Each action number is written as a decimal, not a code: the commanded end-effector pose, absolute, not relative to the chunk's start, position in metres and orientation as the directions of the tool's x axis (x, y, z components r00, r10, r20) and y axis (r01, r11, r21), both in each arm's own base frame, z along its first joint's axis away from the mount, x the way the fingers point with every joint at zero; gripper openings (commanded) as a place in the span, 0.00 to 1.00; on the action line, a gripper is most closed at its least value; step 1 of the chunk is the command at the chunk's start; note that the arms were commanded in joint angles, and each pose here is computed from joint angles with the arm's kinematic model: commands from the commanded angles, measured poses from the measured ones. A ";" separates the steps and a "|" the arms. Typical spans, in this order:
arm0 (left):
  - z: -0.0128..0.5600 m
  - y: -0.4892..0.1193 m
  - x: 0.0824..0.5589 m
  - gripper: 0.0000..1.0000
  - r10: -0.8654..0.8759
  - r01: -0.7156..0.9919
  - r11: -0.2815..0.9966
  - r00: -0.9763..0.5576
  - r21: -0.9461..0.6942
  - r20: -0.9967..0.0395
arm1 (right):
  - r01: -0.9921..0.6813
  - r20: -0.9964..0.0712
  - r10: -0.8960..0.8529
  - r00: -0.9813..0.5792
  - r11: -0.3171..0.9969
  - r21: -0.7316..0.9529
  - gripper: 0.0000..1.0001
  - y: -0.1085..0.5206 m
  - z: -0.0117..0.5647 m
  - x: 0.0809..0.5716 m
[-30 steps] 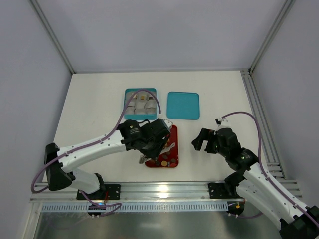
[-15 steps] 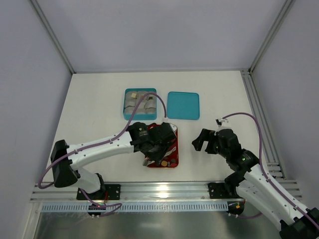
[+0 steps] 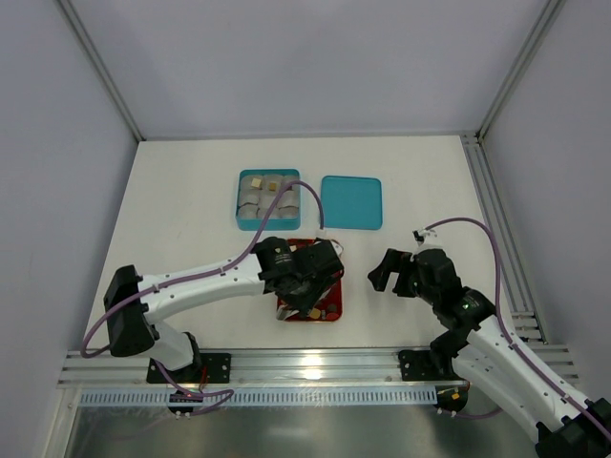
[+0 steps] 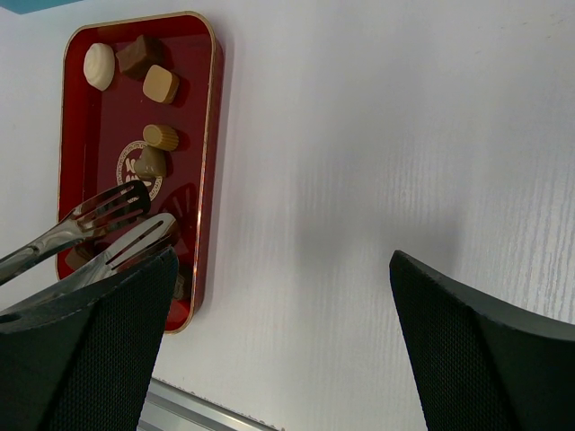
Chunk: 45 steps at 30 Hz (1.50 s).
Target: Pack the chocolate
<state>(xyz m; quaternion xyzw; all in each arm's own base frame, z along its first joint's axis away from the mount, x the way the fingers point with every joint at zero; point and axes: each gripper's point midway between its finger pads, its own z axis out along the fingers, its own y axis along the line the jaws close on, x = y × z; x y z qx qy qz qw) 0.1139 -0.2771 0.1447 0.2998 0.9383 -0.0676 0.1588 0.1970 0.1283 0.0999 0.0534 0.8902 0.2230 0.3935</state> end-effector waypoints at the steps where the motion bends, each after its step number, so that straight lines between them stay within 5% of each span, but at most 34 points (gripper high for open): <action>1: 0.145 -0.283 0.117 0.43 0.521 0.571 0.820 -0.770 -0.034 -0.368 | -0.084 -0.689 0.288 -0.665 0.888 0.453 1.00 0.130 0.106 0.200; 21: 0.140 -0.279 0.116 0.41 0.523 0.566 0.824 -0.773 -0.016 -0.359 | -0.080 -0.683 0.291 -0.670 0.886 0.457 1.00 0.130 0.102 0.199; 45: 0.146 -0.278 0.127 0.27 0.535 0.565 0.824 -0.750 0.044 -0.389 | -0.081 -0.687 0.292 -0.666 0.886 0.456 1.00 0.130 0.105 0.200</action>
